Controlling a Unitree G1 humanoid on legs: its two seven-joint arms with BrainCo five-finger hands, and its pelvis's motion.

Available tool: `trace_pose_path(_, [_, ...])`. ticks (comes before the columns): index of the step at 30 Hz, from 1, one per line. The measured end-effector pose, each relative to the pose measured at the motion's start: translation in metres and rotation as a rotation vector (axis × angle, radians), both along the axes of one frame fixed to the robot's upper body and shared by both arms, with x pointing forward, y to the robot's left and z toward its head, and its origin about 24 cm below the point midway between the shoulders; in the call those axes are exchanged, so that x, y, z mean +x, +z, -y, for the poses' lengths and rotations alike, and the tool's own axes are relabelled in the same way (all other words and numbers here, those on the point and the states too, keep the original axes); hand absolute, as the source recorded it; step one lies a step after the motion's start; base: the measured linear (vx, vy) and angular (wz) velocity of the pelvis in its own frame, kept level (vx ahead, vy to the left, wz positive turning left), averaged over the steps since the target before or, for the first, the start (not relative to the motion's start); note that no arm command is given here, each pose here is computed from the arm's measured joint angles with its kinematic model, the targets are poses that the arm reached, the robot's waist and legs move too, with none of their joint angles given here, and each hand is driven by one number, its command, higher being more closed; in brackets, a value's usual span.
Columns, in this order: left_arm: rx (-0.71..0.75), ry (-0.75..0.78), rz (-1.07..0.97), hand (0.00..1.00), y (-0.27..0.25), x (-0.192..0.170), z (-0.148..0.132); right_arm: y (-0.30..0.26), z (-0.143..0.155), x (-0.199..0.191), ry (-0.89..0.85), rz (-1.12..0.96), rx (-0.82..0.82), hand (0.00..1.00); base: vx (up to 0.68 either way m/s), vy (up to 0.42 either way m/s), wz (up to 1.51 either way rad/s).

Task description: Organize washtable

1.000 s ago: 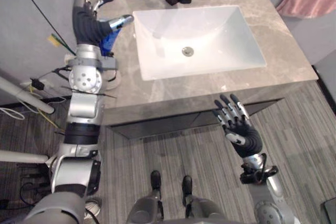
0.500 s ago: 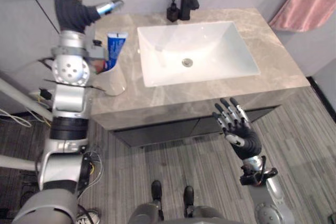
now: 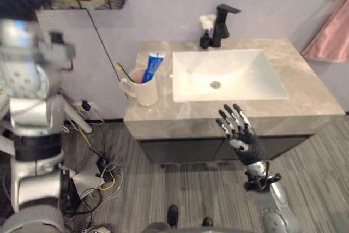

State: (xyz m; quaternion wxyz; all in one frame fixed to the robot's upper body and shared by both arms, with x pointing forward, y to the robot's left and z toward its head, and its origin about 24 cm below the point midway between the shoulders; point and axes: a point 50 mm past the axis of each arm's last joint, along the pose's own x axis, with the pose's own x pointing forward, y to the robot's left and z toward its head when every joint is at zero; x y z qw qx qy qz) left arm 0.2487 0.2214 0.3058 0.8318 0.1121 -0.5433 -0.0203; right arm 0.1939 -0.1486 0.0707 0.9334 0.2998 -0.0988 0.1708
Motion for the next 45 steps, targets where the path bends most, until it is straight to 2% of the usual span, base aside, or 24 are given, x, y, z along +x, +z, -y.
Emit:
trace_pose_path(1, [0.0,-0.035,-0.045,0.0,-0.015,-0.003,0.003,0.001,-0.001,0.001,0.001,0.004,0.006,0.0,0.01,0.019,0.13])
trace_pose_path(2, [-0.01,-0.062,-0.097,1.0,-0.031,-0.005,0.006,0.001,-0.001,0.001,-0.002,0.005,0.009,0.0,0.02,0.013,0.2])
trace_pose_path(6, [-0.117,-0.156,-0.284,1.0,-0.084,-0.016,0.013,-0.005,-0.002,0.003,-0.01,-0.02,0.024,0.0,0.0,0.004,0.22])
trace_pose_path(15, [-0.298,-0.236,-0.557,1.0,-0.154,-0.04,0.033,-0.009,-0.001,0.004,-0.03,-0.048,0.037,0.0,0.0,0.0,0.02])
trace_pose_path(31, [-0.359,-0.247,-0.746,1.0,-0.193,-0.038,0.045,-0.003,0.002,0.005,-0.06,-0.037,0.038,0.0,0.02,0.001,-0.1])
trace_pose_path(45, [-0.326,-0.189,-0.715,1.0,-0.184,-0.002,0.05,0.012,0.002,0.007,-0.071,0.026,0.043,0.0,0.03,0.018,-0.15])
